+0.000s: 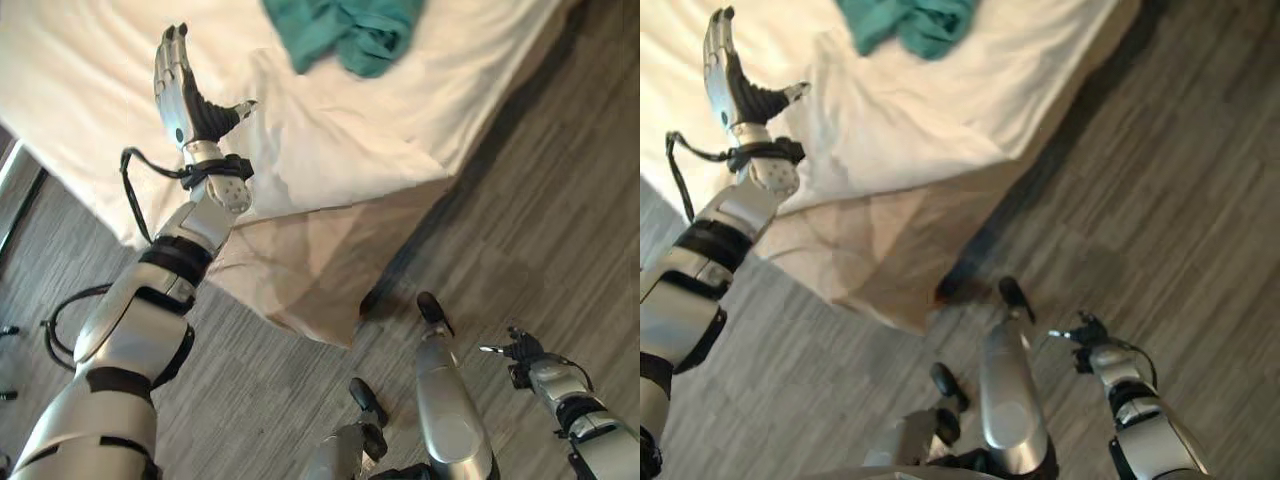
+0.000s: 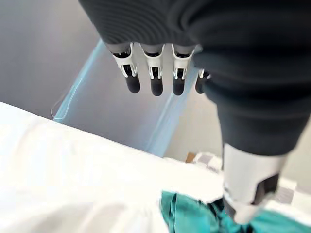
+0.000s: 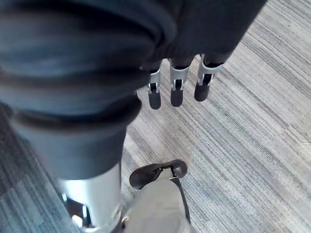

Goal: Tidy up the quilt and then pick up the clothes from the bed and put them into the laundry hamper.

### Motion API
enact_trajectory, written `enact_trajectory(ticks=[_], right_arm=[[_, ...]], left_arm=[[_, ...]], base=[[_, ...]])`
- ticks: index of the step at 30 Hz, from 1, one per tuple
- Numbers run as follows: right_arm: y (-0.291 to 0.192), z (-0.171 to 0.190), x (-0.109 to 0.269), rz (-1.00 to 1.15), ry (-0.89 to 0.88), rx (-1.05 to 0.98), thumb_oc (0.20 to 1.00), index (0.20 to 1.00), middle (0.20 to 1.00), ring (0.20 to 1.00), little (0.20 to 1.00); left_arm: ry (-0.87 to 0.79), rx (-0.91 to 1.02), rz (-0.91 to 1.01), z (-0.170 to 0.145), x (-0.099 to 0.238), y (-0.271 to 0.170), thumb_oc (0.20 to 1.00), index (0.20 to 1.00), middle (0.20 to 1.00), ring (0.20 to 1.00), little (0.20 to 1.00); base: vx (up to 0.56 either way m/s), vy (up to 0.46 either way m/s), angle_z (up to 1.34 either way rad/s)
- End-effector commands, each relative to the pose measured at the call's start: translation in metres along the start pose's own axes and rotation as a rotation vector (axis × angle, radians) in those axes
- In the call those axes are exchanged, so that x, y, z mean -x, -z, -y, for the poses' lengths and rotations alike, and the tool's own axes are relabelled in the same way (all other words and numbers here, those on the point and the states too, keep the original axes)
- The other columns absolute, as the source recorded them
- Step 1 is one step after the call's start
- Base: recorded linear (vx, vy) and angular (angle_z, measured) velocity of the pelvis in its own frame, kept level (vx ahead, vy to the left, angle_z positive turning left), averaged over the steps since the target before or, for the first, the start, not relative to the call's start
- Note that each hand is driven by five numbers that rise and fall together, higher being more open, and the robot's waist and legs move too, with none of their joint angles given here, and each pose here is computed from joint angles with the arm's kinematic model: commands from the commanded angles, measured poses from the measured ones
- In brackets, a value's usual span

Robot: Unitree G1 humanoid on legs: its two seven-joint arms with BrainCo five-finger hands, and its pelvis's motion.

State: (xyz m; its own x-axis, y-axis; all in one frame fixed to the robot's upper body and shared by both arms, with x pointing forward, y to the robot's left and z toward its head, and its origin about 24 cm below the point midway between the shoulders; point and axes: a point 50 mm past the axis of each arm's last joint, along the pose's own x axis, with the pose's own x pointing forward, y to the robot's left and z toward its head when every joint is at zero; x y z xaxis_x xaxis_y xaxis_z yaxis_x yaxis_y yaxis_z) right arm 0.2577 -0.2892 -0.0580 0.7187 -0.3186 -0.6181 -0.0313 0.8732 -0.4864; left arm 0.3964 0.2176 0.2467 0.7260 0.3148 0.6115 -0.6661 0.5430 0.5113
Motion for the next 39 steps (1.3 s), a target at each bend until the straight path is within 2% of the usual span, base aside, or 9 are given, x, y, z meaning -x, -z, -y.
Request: enact_trajectory(ticks=[1, 7, 8, 9, 24, 34, 35, 36, 39], right_arm=[[0.019, -0.015, 0.007, 0.001, -0.043, 0.021, 1.0, 1.0, 1.0, 1.0, 1.0], [-0.01, -0.029, 0.008, 0.088, -0.033, -0.071, 1.0, 1.0, 1.0, 1.0, 1.0], [-0.013, -0.031, 0.009, 0.093, -0.027, -0.091, 1.0, 1.0, 1.0, 1.0, 1.0], [-0.014, -0.032, 0.01, 0.092, -0.02, -0.106, 1.0, 1.0, 1.0, 1.0, 1.0], [0.015, -0.061, 0.019, 0.051, -0.062, -0.024, 1.0, 1.0, 1.0, 1.0, 1.0], [0.051, -0.073, 0.021, -0.132, -0.075, -0.141, 1.0, 1.0, 1.0, 1.0, 1.0], [0.052, -0.072, 0.021, -0.136, -0.074, -0.144, 1.0, 1.0, 1.0, 1.0, 1.0], [0.055, -0.071, 0.021, -0.15, -0.065, -0.162, 1.0, 1.0, 1.0, 1.0, 1.0], [0.059, -0.068, 0.02, -0.174, -0.051, -0.213, 1.0, 1.0, 1.0, 1.0, 1.0]], left_arm=[[-0.059, -0.18, -0.322, -0.025, -0.005, 0.055, 1.0, 1.0, 1.0, 1.0, 1.0], [-0.089, -0.496, -0.852, -0.042, 0.031, 0.118, 0.931, 0.931, 0.931, 0.931, 0.931], [-0.095, -0.546, -0.903, -0.046, 0.036, 0.123, 0.347, 0.347, 0.347, 0.347, 0.347], [-0.09, -0.566, -0.934, -0.047, 0.039, 0.126, 0.2, 0.2, 0.2, 0.2, 0.2], [-0.234, 0.209, -0.284, -0.009, 0.008, 0.038, 0.2, 0.2, 0.2, 0.2, 0.2], [0.165, 0.429, 0.167, 0.031, 0.116, -0.003, 0.2, 0.2, 0.2, 0.2, 0.2], [0.179, 0.432, 0.156, 0.032, 0.12, -0.002, 0.297, 0.297, 0.297, 0.297, 0.297], [0.235, 0.447, 0.087, 0.041, 0.138, 0.006, 1.0, 1.0, 1.0, 1.0, 1.0], [0.386, 0.369, 0.031, 0.055, 0.175, 0.026, 1.0, 1.0, 1.0, 1.0, 1.0]], base=[[0.08, 0.044, -0.47], [-0.04, -0.057, -0.23], [-0.06, -0.072, -0.07], [-0.05, -0.066, -0.05], [-0.07, -0.009, 0.08], [-0.05, -0.007, 0.45], [-0.04, 0.108, 0.41], [-0.02, 0.059, 0.52], [-0.04, 0.068, 0.46]])
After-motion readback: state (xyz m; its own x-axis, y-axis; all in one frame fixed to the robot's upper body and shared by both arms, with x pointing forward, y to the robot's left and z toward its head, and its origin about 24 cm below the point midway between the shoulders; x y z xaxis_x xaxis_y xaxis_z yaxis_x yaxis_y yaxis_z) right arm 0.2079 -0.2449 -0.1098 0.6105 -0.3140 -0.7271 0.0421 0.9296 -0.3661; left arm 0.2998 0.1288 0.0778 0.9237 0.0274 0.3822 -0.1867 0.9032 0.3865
